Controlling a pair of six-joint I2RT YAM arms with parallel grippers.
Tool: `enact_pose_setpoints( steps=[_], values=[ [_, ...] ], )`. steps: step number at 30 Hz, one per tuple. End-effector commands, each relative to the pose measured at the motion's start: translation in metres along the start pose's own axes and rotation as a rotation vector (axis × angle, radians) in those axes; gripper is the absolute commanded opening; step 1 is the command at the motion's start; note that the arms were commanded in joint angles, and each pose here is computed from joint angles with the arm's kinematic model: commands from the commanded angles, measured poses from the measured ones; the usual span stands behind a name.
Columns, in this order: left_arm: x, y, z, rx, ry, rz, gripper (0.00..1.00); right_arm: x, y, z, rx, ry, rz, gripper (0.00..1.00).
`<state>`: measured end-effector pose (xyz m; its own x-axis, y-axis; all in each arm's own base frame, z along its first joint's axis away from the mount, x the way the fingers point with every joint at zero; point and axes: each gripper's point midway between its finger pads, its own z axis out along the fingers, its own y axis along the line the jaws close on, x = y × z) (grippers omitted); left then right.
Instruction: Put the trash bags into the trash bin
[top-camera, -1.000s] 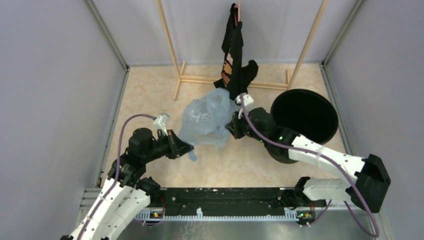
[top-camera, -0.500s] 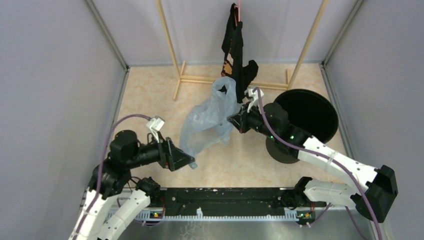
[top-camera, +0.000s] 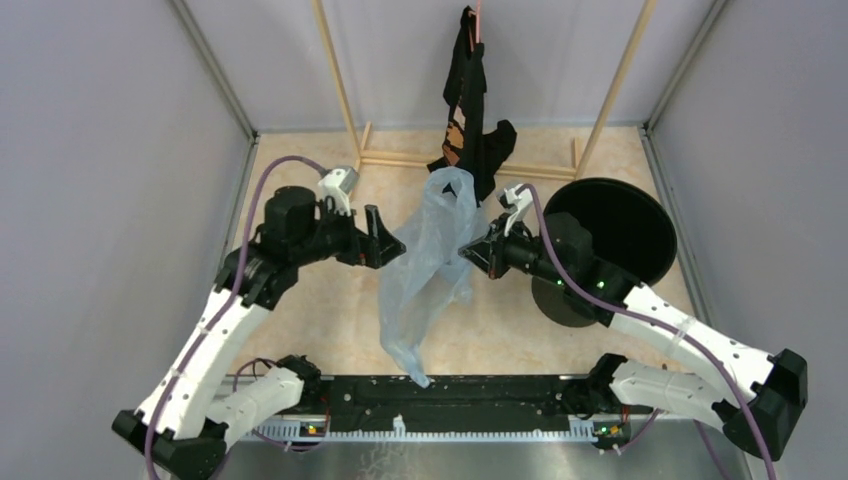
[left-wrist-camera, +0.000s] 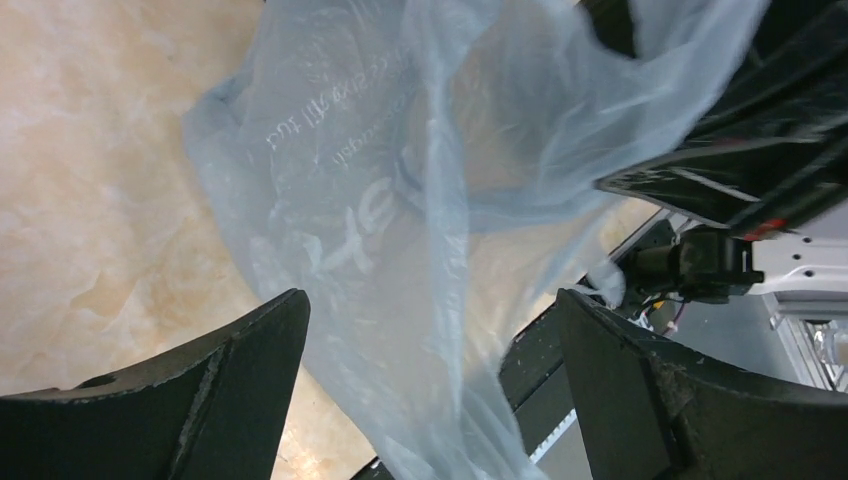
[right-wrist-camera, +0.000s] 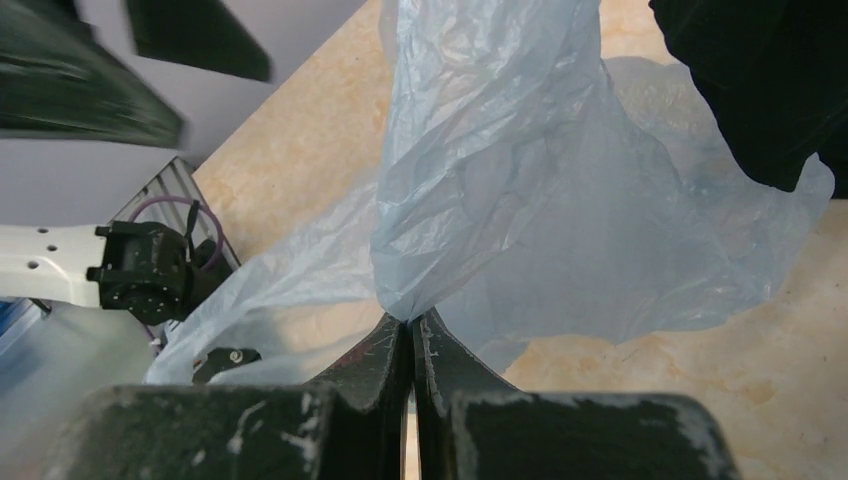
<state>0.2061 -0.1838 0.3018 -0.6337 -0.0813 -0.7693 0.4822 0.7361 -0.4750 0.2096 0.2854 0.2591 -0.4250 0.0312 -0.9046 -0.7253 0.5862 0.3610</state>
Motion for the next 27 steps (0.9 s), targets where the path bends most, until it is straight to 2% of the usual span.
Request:
enact_pose_setpoints(
  steps=[1, 4, 7, 10, 12, 14, 16, 18, 21, 23, 27],
  values=[
    [-0.001, -0.004, 0.038, 0.109, -0.012, 0.011, 0.99, -0.024, 0.014, -0.013, -0.050, -0.069, -0.002, 0.00],
    [0.010, -0.020, 0.058, 0.267, 0.006, -0.057, 0.99, -0.022, 0.016, -0.013, -0.062, -0.056, -0.005, 0.00],
    [0.020, -0.025, 0.073, 0.360, 0.006, -0.119, 0.99, -0.023, 0.018, -0.013, -0.076, -0.061, -0.010, 0.00],
    [0.034, -0.054, 0.079, 0.509, 0.026, -0.091, 0.99, -0.021, 0.021, -0.011, -0.097, -0.060, -0.016, 0.00],
    [0.045, -0.058, 0.093, 0.441, 0.059, -0.046, 0.97, -0.019, 0.021, -0.009, -0.101, -0.050, -0.017, 0.00],
    [0.050, -0.046, 0.108, 0.288, 0.096, -0.015, 0.83, -0.017, 0.021, -0.009, -0.105, -0.044, -0.016, 0.00],
    [0.042, -0.039, 0.110, 0.210, 0.097, -0.004, 0.68, -0.016, 0.021, -0.010, -0.104, -0.035, -0.017, 0.00],
    [0.023, -0.035, 0.103, 0.156, 0.040, 0.020, 0.49, -0.013, 0.018, -0.013, -0.083, -0.027, -0.015, 0.00],
    [-0.008, -0.028, 0.083, 0.061, -0.069, 0.071, 0.14, -0.010, 0.008, -0.015, -0.033, -0.036, 0.015, 0.00],
    [-0.024, -0.021, 0.065, -0.003, -0.133, 0.121, 0.01, -0.005, 0.001, -0.013, 0.007, -0.050, 0.064, 0.00],
    [-0.061, -0.033, 0.012, -0.011, -0.294, 0.213, 0.00, 0.001, -0.002, -0.006, 0.022, -0.049, 0.146, 0.00]
  ],
)
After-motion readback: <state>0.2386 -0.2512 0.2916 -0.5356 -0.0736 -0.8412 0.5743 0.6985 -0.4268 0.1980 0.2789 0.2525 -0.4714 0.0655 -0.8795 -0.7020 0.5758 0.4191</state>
